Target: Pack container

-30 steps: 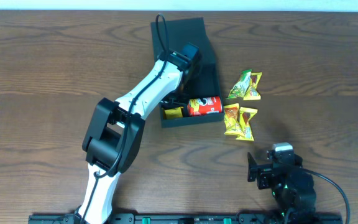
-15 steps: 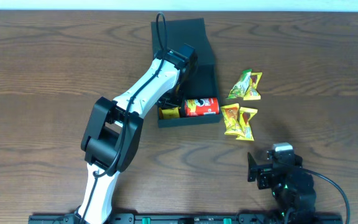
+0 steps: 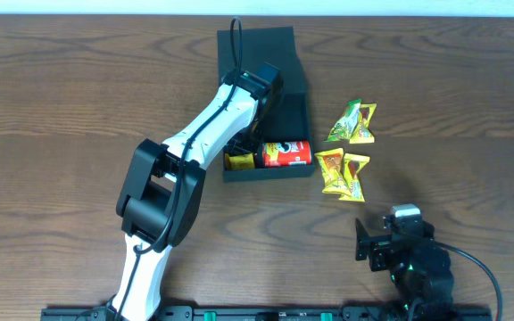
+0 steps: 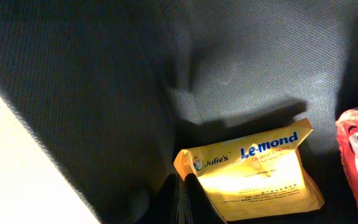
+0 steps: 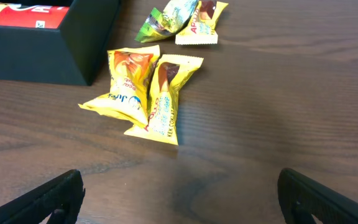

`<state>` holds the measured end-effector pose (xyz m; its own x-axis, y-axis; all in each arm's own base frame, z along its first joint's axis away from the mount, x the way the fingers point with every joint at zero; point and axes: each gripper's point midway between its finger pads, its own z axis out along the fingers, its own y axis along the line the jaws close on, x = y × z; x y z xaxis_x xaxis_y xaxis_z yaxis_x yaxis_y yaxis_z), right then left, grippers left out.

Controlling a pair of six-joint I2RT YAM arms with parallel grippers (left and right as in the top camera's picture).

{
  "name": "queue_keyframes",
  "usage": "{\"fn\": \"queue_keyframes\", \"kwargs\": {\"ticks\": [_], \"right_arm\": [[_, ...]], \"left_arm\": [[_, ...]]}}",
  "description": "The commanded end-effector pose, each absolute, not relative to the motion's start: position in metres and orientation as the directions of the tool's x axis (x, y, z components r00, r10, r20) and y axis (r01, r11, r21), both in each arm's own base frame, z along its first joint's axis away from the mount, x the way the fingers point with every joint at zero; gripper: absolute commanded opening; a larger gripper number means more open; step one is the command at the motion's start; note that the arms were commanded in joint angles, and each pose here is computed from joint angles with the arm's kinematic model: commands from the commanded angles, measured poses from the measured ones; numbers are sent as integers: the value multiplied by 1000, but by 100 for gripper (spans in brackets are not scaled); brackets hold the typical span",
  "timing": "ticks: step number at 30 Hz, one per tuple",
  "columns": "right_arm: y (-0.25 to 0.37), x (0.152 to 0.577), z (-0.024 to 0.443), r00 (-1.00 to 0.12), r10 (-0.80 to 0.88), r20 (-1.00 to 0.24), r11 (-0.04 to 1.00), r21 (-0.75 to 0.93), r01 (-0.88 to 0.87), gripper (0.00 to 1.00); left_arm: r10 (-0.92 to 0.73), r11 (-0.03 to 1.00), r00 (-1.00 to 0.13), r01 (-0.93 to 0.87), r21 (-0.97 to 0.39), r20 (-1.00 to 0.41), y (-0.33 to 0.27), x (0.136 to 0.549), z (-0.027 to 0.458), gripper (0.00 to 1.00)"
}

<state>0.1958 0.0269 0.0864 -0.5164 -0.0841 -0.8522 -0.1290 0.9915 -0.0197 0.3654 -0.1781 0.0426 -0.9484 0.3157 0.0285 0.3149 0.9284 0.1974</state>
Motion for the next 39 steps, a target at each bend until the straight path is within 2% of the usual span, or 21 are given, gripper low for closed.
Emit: {"fn": "queue_keyframes", "kwargs": {"ticks": [1, 16, 25, 31, 36, 39], "right_arm": [[25, 196, 82, -526, -71, -848, 993, -13, -113, 99], [25, 196, 82, -526, -71, -848, 994, -13, -113, 99], [25, 196, 82, -526, -71, -848, 994, -13, -113, 99], [25, 196, 82, -526, -71, -848, 994, -13, -113, 99], [25, 196, 82, -526, -71, -848, 993, -13, -113, 99], [25, 196, 82, -526, -71, -848, 994, -13, -113, 99]], "left_arm": [[347, 911, -937, 348, 222, 42, -172, 366, 42, 6], [461, 859, -885, 463, 218, 64, -172, 368, 42, 6], [465, 852, -881, 473, 226, 91, -164, 364, 45, 6], [445, 869, -894, 444, 217, 47, -159, 370, 59, 6], [458, 873, -888, 440, 212, -42, -169, 375, 84, 6], [477, 875, -875, 465, 133, -82, -190, 367, 96, 6]]}}
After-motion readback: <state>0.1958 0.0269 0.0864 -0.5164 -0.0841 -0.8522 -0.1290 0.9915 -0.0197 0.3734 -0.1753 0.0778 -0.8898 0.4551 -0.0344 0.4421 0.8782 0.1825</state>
